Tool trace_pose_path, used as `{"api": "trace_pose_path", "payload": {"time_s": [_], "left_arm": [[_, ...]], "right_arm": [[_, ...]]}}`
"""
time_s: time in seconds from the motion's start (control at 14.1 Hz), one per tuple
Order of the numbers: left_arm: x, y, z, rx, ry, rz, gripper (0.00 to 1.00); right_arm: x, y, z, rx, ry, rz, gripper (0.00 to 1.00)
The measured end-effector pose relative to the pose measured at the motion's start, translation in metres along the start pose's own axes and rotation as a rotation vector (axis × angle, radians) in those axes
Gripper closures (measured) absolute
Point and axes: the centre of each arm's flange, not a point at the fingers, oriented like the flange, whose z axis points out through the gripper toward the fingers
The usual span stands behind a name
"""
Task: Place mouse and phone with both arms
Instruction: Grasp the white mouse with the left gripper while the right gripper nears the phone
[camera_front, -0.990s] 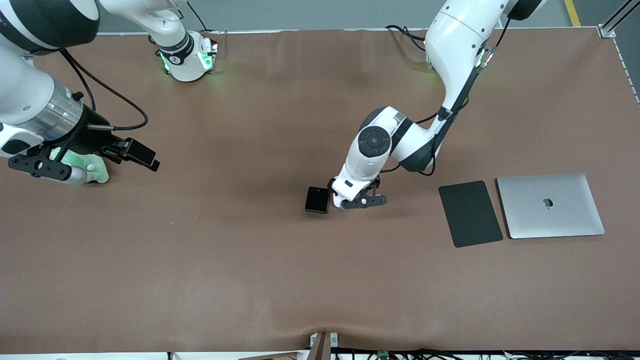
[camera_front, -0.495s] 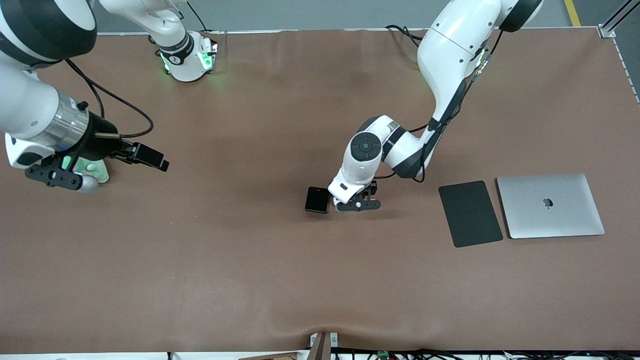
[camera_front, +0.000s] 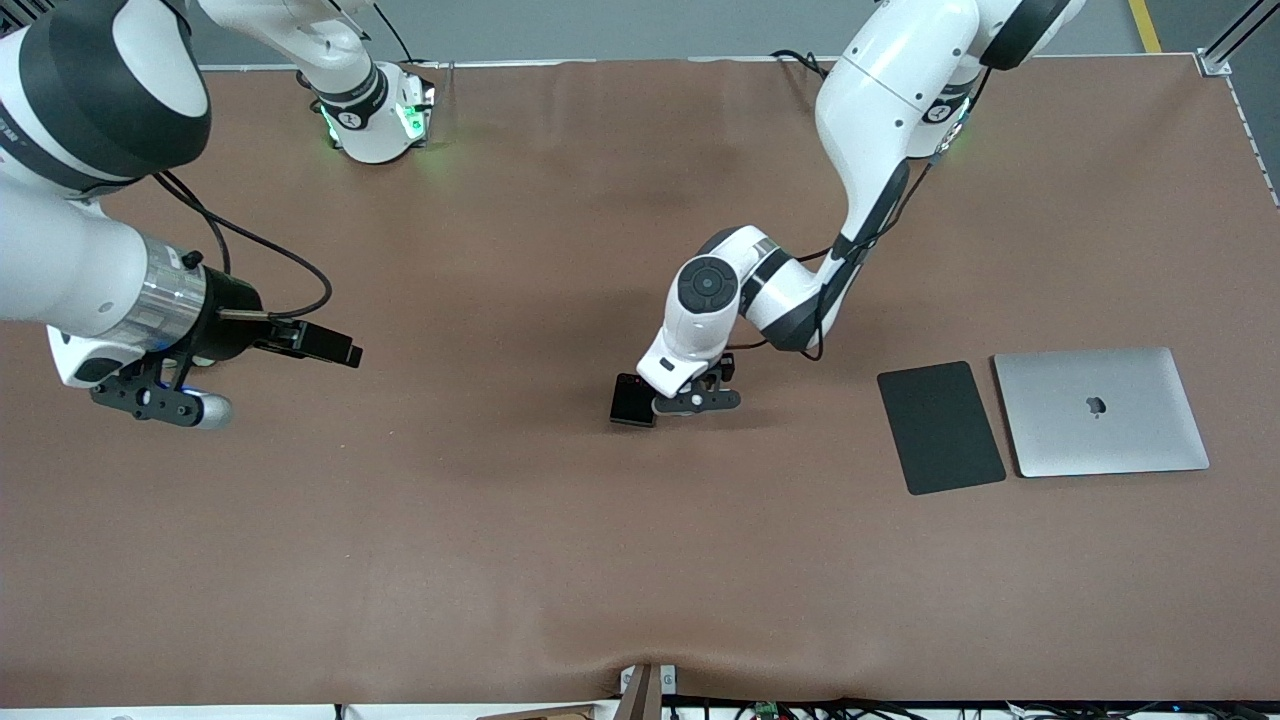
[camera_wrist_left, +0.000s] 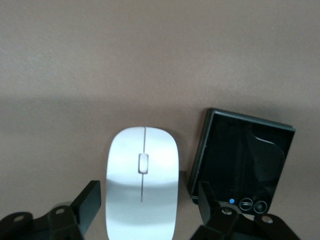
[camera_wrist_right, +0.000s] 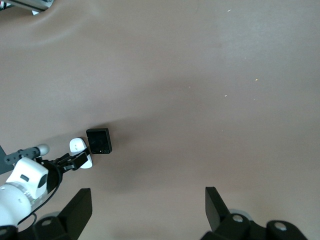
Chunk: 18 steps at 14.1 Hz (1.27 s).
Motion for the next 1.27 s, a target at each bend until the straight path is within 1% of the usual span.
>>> {"api": "trace_pose_path", "payload": {"time_s": [0.28, 0.57, 0.99, 1.27], "left_arm": [[0.000, -0.002, 0.008, 0.009, -0.005, 0.000, 0.14], [0.005, -0.004, 0.006, 0.014, 0.010, 0.004, 0.14], [0.004, -0.006, 0.010, 0.021, 0.005, 0.006, 0.15], [0.003, -0.007, 0.013, 0.025, 0.002, 0.005, 0.18]], "right_arm": [[-0.006, -0.020, 0.014, -0.008, -0.018, -0.033, 0.00], [-0.002, -0.022, 0.017, -0.009, -0.018, -0.033, 0.00], [0.001, -0.030, 0.032, -0.022, -0.043, -0.043, 0.00], [0.003, -0.055, 0.057, -0.035, -0.057, -0.037, 0.00]]}}
